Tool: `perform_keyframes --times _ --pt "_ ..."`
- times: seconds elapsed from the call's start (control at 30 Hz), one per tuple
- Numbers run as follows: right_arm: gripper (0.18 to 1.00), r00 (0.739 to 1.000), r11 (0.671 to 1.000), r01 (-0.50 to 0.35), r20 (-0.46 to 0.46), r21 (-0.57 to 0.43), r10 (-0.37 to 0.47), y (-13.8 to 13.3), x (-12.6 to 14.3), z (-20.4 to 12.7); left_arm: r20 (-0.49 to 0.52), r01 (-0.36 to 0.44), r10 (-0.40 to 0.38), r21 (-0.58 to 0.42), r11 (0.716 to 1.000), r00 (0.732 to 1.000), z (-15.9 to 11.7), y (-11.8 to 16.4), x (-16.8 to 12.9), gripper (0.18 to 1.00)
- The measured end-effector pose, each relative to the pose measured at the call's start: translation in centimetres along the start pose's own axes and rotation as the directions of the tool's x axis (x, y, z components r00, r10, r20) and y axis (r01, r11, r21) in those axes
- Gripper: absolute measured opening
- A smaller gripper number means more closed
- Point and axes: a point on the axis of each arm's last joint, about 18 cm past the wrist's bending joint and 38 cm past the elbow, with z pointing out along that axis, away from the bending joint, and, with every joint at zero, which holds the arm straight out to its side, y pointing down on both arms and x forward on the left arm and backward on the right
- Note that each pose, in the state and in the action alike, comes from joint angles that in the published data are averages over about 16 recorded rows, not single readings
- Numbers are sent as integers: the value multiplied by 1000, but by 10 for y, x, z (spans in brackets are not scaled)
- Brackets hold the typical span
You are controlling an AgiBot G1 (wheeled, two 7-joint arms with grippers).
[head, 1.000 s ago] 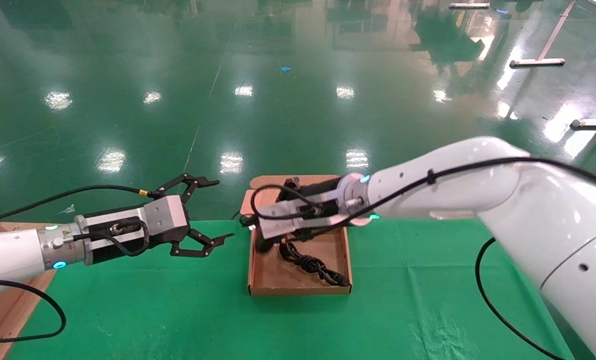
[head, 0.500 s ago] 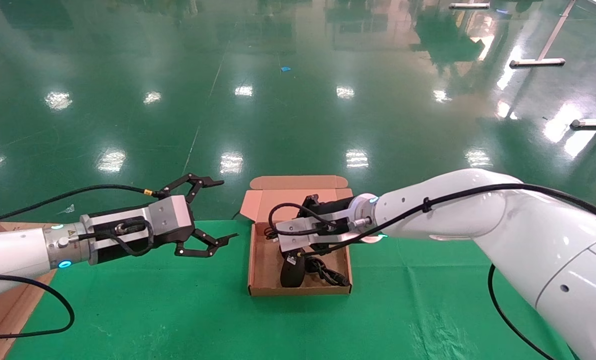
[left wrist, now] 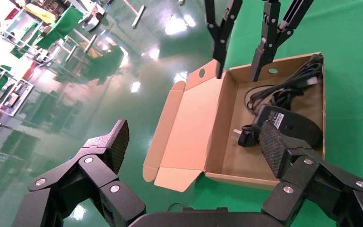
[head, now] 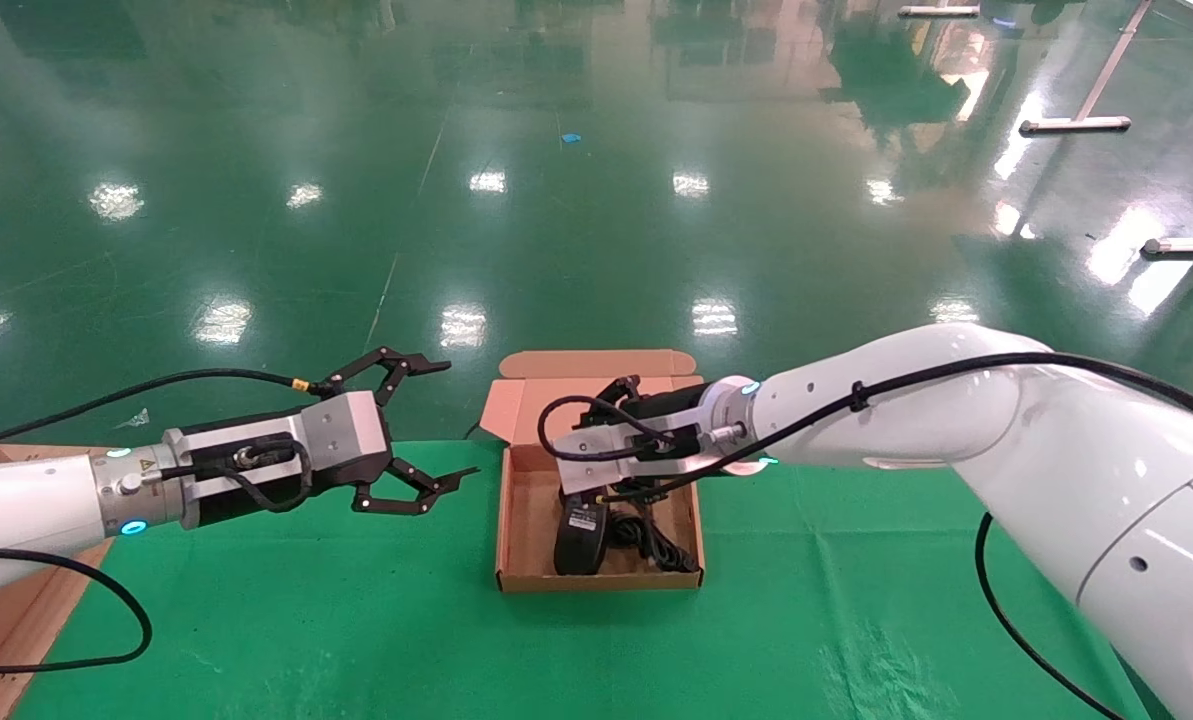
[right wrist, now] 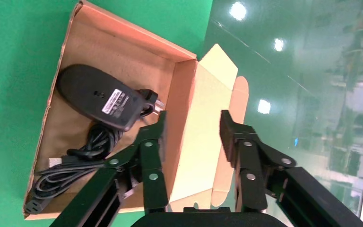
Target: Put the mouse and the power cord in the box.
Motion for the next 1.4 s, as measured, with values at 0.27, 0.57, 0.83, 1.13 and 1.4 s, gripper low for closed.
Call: perform_keyframes --times 0.27,0.57,0.83,1.13,1.4 --pt "543 984 979 -176 29 107 174 4 -23 -13 -10 99 -99 86 991 995 -7 -14 6 1001" --pt "762 920 887 -391 85 247 382 9 -48 -43 -50 222 -217 192 956 975 -22 -36 12 1001" --pt "891 847 773 -526 141 355 512 13 -64 -78 -106 313 -295 263 913 950 -41 -58 17 1001" --pt "976 773 640 -618 204 457 600 18 -78 -127 -186 398 -355 312 863 916 -65 -84 24 1001" --pt "1000 729 538 -656 257 530 635 20 -89 -177 -265 459 -387 326 826 883 -89 -108 32 1001"
